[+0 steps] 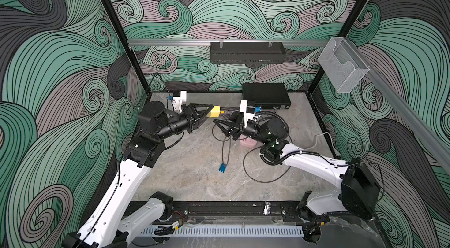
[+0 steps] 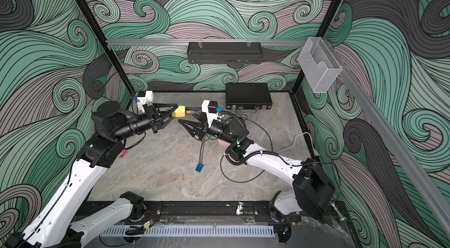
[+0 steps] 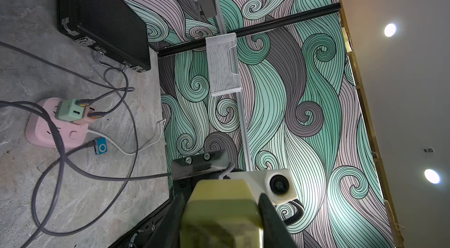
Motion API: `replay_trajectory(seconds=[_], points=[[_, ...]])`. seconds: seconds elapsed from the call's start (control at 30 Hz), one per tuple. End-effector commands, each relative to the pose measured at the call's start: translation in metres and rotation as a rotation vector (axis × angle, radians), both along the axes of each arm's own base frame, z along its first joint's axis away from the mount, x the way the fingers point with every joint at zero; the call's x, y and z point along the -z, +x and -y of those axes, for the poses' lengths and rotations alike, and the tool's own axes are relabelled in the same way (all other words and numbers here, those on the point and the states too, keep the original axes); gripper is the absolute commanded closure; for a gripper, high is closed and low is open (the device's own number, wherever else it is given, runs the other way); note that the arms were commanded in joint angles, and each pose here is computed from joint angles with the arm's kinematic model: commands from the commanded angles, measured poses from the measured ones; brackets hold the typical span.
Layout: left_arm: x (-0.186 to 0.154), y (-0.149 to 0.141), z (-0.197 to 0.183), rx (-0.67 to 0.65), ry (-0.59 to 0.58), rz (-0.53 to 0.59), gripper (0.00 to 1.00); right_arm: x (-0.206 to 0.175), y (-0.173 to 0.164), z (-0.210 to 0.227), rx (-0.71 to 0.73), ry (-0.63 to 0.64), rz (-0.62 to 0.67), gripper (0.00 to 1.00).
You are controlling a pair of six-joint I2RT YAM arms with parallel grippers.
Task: Charge mp3
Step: Pick up the plug from the center of the board.
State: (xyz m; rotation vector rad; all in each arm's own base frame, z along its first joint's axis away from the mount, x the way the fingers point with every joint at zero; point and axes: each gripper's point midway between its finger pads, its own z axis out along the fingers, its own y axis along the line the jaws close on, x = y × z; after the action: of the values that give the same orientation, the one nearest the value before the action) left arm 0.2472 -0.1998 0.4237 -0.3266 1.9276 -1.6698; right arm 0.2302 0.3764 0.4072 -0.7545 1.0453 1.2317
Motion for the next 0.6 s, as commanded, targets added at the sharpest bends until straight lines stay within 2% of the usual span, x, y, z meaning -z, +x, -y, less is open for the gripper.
replay_trajectory(seconds=[0.0,0.2,0.33,0.57], points=[[0.004,-0.002,0.005,0.033,-0.001,-0.001,0.7,-0.03,-0.012,0.003,-0.042,0.07,0.069,0.42],[0.006,-0.006,0.015,0.094,0.012,-0.004,0.7,-0.034,-0.003,0.008,-0.009,0.13,0.042,0.5],[0.006,-0.006,0.017,0.099,0.014,-0.003,0.7,-0.032,-0.003,0.004,-0.023,0.11,0.039,0.67],[0.01,-0.001,0.017,0.087,0.029,-0.004,0.7,-0.031,-0.008,0.008,-0.023,0.075,0.051,0.91]])
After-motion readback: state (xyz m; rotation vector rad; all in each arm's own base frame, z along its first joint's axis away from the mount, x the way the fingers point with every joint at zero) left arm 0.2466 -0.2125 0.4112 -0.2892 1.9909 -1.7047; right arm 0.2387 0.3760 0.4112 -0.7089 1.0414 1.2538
